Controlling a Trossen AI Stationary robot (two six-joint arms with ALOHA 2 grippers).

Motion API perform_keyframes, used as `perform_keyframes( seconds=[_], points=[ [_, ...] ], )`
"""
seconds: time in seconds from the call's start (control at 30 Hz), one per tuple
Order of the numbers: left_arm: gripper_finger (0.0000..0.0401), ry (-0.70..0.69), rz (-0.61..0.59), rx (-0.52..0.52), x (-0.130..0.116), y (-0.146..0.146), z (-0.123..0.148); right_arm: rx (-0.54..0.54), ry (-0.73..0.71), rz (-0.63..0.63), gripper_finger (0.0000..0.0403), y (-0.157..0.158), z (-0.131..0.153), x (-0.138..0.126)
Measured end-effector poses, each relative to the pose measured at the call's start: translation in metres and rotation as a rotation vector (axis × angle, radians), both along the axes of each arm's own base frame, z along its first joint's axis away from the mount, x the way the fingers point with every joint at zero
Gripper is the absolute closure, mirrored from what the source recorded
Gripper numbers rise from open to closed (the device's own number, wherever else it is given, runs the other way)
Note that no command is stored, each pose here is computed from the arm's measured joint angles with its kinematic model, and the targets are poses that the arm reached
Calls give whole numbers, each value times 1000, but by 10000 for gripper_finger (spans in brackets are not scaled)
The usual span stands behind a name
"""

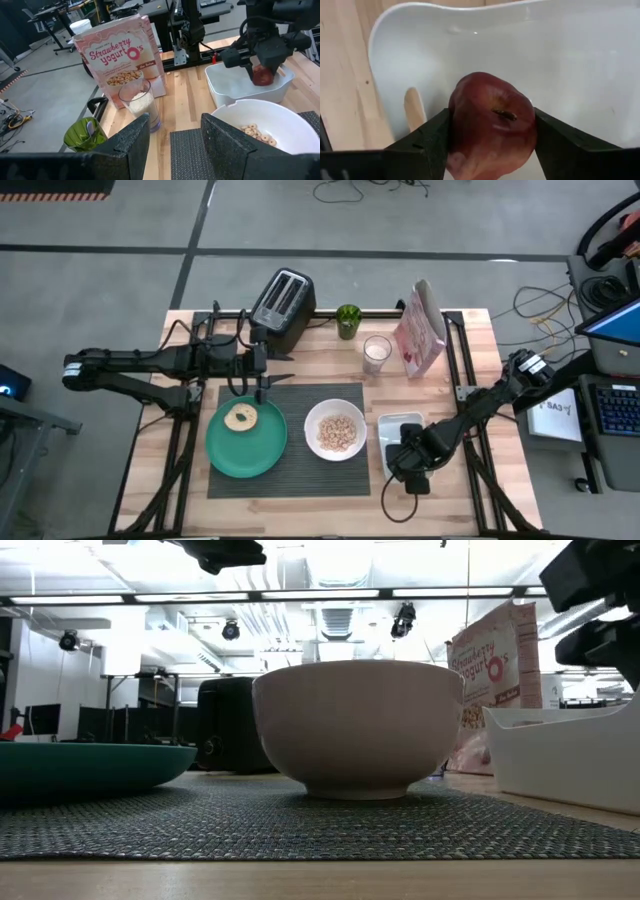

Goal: Arrange a breakfast setting
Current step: Put the apple on the green plate

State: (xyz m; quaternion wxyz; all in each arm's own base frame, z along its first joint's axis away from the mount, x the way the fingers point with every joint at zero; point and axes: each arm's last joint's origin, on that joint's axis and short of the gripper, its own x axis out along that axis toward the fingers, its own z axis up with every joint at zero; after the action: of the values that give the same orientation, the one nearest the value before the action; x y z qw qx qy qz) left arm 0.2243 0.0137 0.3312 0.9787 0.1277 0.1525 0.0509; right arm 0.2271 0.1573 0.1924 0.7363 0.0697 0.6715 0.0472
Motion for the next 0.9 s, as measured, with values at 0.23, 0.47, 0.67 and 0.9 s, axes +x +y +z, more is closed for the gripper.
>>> perform_keyframes(
  seconds=[0.23, 0.47, 0.67, 0.9],
  points=[
    [241, -16, 0, 1, 0, 0, 2, -90, 33, -22, 174, -3, 26, 1],
    [241, -43, 3, -11, -14, -1, 17, -205, -140, -95, 175, -15, 72, 21],
    [241, -165, 8, -19, -49, -3, 41, -266, -270, -73, 175, -37, 100, 55],
    [241, -233, 7, -24, -78, -4, 41, -272, -595, -56, 175, -67, 123, 113]
  ],
)
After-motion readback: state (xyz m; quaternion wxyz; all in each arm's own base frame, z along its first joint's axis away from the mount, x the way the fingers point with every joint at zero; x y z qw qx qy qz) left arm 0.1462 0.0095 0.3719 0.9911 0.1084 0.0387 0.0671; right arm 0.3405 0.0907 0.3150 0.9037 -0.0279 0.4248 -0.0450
